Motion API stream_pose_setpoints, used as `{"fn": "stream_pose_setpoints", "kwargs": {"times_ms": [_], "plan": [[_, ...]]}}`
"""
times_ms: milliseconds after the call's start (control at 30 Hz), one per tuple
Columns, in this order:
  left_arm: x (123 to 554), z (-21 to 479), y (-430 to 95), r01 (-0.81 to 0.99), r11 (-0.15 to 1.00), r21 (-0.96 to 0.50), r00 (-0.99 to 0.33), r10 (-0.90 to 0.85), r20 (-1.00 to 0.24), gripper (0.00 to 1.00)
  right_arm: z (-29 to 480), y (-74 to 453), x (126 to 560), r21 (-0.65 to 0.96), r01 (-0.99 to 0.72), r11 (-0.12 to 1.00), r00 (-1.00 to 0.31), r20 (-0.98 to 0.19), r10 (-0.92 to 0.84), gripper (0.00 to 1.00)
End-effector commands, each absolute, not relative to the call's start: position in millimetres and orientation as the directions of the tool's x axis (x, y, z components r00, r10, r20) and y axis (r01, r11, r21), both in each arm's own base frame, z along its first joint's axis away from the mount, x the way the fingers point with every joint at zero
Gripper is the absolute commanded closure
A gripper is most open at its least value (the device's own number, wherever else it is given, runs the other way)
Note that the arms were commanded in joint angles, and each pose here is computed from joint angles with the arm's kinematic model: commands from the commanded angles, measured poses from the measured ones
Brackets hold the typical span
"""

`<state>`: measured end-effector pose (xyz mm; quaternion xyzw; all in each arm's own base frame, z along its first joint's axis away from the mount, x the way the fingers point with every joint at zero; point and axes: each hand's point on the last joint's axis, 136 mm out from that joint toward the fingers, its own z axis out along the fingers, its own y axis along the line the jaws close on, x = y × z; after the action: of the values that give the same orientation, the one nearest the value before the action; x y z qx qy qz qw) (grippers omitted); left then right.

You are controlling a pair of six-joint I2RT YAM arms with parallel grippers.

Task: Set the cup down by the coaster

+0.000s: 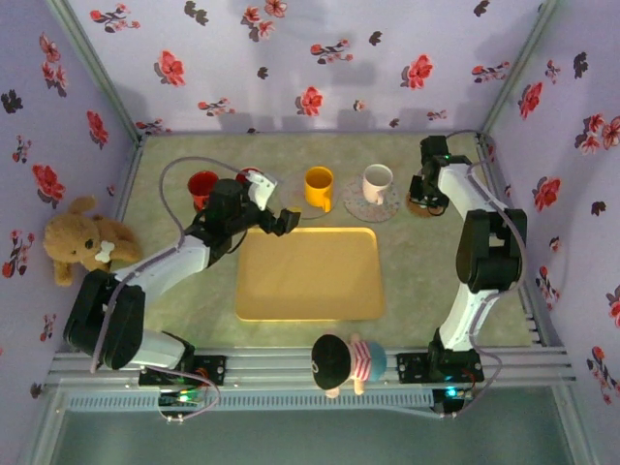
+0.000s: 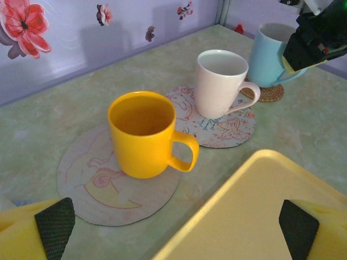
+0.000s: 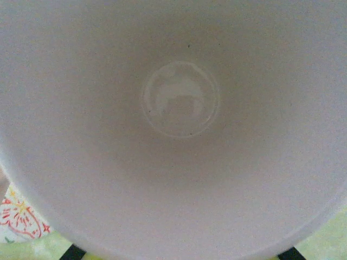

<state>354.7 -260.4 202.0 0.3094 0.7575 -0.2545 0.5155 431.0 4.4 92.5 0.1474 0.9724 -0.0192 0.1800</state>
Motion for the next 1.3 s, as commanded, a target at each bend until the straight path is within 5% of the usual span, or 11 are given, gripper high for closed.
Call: {"fn": "stream_pose_setpoints", "kwargs": {"times_ms": [0, 267, 1000, 1167, 1267], "plan": [[364.9, 221.2, -265.9, 0.725, 0.685, -0.068, -0.241, 0.160, -0.957, 0.00, 109.0, -2.4, 451.9, 0.012, 0.290, 0.957, -0.865, -0.426, 0.267, 1.00], [366.4, 219.6, -266.3, 0.725, 0.685, -0.069, -0.251, 0.169, -0.953, 0.00, 96.2, -6.1, 445.5, -0.014, 0.305, 0.952, -0.876, -0.396, 0.275, 0.99], [357.1, 249.3, -249.1, 0.688, 0.725, -0.025, -0.210, 0.166, -0.964, 0.00, 148.7, 4.4, 425.6, 0.058, 0.301, 0.952, -0.827, -0.482, 0.291, 0.34], [355.9, 278.4, -230.4, 0.626, 0.779, 0.032, -0.175, 0.180, -0.968, 0.00, 186.4, 7.9, 414.3, 0.104, 0.286, 0.953, -0.775, -0.559, 0.294, 0.01], [355.8, 296.5, -207.7, 0.539, 0.839, 0.072, -0.159, 0.185, -0.970, 0.00, 208.7, 10.2, 406.0, 0.133, 0.266, 0.955, -0.744, -0.602, 0.291, 0.00]]}}
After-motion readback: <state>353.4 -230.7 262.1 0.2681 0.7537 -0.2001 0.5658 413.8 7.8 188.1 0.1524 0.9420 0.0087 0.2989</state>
